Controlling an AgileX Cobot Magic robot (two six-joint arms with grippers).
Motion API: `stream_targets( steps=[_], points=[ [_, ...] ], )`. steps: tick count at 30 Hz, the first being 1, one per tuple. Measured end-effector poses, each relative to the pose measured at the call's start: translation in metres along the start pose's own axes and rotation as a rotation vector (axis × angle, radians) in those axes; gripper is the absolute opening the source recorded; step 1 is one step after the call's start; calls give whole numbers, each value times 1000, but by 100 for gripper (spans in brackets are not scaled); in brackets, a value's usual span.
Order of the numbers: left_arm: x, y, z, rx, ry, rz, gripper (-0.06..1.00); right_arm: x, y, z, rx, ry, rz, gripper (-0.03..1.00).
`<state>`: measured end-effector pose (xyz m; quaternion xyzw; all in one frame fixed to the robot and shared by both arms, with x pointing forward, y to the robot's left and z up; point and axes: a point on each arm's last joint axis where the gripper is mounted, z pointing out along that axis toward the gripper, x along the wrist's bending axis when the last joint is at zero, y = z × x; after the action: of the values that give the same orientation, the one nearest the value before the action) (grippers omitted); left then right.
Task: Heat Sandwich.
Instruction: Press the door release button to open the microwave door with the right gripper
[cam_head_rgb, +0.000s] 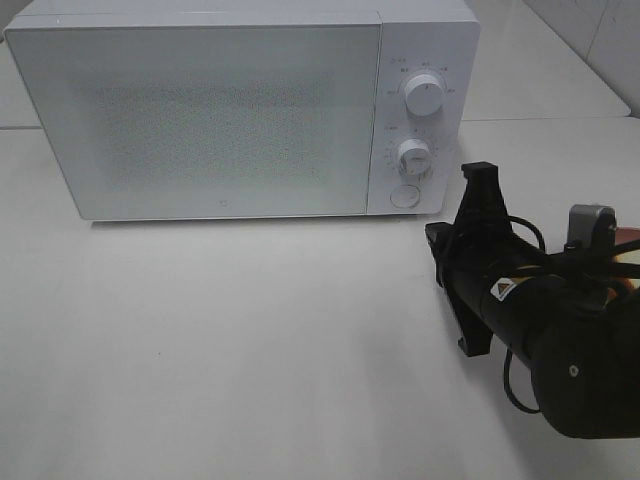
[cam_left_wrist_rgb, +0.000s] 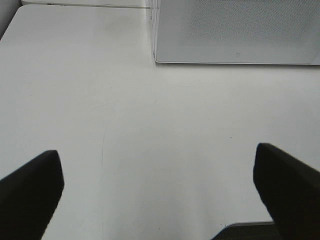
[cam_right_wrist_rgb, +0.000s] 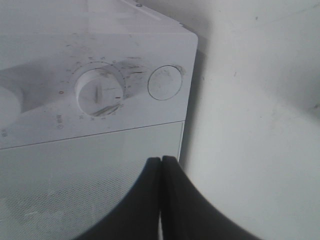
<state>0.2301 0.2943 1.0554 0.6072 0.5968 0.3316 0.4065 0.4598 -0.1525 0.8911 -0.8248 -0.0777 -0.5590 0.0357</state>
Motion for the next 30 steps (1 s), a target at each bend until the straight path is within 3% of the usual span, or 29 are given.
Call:
stream_targets(
  steps=[9,30],
  points=[
    [0,0,0,0,0,0,97,-9,-7,18,13,-45,-1,1],
    [0,0,0,0,0,0,97,7,10,82,30,-89,9,1]
  ],
)
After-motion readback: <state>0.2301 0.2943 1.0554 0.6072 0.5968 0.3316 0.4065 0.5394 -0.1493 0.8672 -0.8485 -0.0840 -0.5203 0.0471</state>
